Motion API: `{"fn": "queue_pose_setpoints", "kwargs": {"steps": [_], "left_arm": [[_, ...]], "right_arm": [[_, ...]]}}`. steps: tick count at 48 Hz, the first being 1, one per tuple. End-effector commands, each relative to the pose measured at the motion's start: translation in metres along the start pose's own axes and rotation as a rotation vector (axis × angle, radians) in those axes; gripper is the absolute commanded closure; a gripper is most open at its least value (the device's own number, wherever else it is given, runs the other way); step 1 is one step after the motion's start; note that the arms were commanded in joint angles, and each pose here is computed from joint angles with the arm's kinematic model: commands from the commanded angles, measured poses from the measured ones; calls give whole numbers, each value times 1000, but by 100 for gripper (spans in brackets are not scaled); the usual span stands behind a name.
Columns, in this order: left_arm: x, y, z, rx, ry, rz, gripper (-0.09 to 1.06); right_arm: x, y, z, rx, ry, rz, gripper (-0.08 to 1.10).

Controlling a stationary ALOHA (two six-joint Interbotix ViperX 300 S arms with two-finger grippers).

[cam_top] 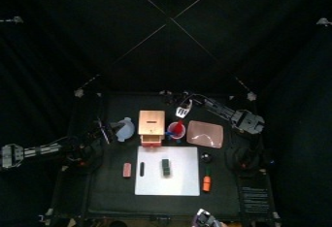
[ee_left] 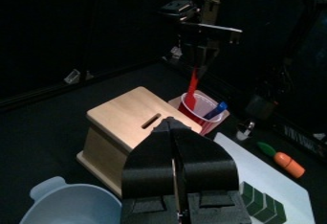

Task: Place sushi on board then cut the sushi with the knife then place the pieces on the plate
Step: Grasp knife edge with left hand

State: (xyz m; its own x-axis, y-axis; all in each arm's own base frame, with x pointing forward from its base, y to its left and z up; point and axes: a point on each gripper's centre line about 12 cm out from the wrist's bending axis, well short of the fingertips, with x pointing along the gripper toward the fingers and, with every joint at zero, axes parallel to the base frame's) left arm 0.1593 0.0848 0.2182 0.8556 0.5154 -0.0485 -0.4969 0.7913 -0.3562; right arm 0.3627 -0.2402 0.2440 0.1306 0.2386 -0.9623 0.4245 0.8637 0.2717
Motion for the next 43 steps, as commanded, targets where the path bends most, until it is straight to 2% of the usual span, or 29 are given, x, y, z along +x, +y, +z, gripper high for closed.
{"fn": "queue_pose_setpoints", "kwargs": {"steps": [1,17,28,38,43], "left_arm": [[2,-2,6,-1,-19,0,86],[2,-2,6,1,-15,-2,86],[3,-3,8,3,-23,-6,86],[4,-5,13,1,-32,-10,86],[5,-8,15,3,-37,-20,86]], "right_arm": [[-26,6,-2,-11,-70,-11,67],[-80,39,-30,-50,-190,0,67],[-112,55,-62,-5,-273,-43,67],[-137,63,-85,-23,-467,-100,67],[-132,74,-94,-49,-557,-84,67]]}}
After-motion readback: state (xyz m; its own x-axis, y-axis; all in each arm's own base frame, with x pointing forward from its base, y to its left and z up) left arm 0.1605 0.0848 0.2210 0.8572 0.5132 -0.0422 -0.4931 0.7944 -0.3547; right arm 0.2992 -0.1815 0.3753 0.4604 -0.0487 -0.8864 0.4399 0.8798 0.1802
